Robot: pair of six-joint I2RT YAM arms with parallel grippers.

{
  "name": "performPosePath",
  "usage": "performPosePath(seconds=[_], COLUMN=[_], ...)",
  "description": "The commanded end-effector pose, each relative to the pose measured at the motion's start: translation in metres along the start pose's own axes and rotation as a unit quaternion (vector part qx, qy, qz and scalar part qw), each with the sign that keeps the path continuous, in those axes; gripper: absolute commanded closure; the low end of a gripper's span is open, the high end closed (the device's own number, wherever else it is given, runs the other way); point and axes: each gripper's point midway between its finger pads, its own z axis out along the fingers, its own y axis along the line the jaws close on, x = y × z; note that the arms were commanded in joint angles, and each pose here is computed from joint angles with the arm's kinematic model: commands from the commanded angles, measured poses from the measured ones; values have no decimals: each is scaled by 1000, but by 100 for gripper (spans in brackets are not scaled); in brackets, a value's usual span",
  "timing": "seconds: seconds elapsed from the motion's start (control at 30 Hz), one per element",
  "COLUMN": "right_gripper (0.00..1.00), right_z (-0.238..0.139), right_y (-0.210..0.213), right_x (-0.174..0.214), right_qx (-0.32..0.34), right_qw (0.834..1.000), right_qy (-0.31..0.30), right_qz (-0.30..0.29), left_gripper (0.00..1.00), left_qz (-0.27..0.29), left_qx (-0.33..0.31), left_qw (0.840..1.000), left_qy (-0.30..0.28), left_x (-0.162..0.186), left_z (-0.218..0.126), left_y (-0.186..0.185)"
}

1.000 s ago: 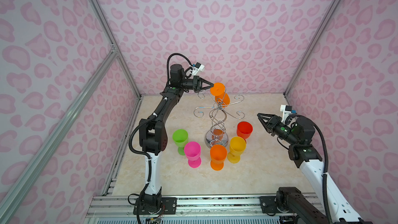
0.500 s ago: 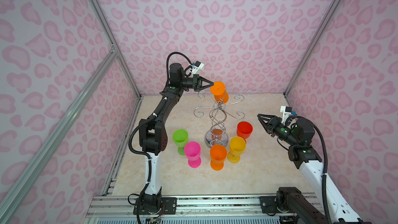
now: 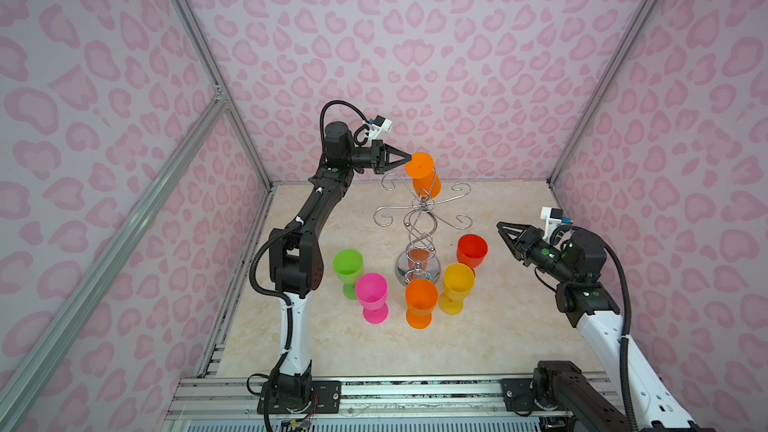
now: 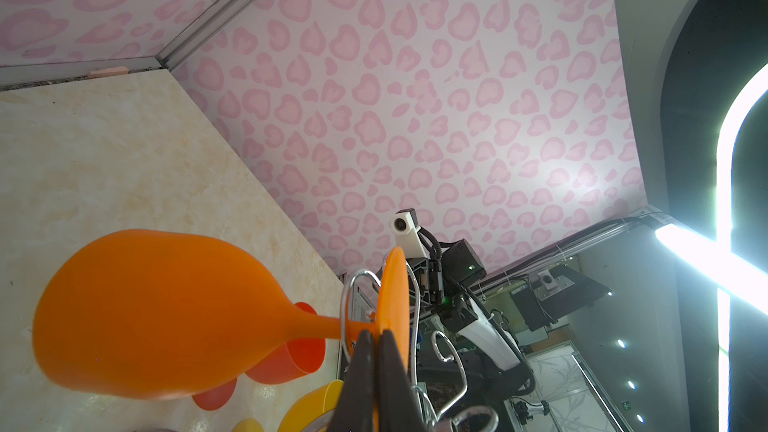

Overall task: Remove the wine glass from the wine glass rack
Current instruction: 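Lift the orange glass off its hook with the left gripper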

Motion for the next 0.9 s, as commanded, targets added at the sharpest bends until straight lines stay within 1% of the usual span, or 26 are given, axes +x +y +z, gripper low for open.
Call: performPosePath(seconds=[0.0, 0.3, 0.6, 0.87], right_gripper=[66, 66, 66, 66], right_z=[-1, -3, -3, -3], right_y=[5, 3, 1, -1], right_x=[0, -1, -1, 0], right_qx=[-15, -16, -17, -16], right_qw=[1000, 1000, 1000, 1000], right_qy=[0, -3, -3, -4], right_qz=[-8, -6, -3, -2], left_gripper=[98, 98, 98, 98], left_qz=[22, 14, 31, 41], left_qx=[6, 8, 18, 22], left_qw=[1000, 1000, 999, 999], left_qy=[-12, -18, -2, 6], left_x=[-9, -12, -6, -2], left_z=[-1, 0, 9, 11], left_y=[-6, -7, -21, -25])
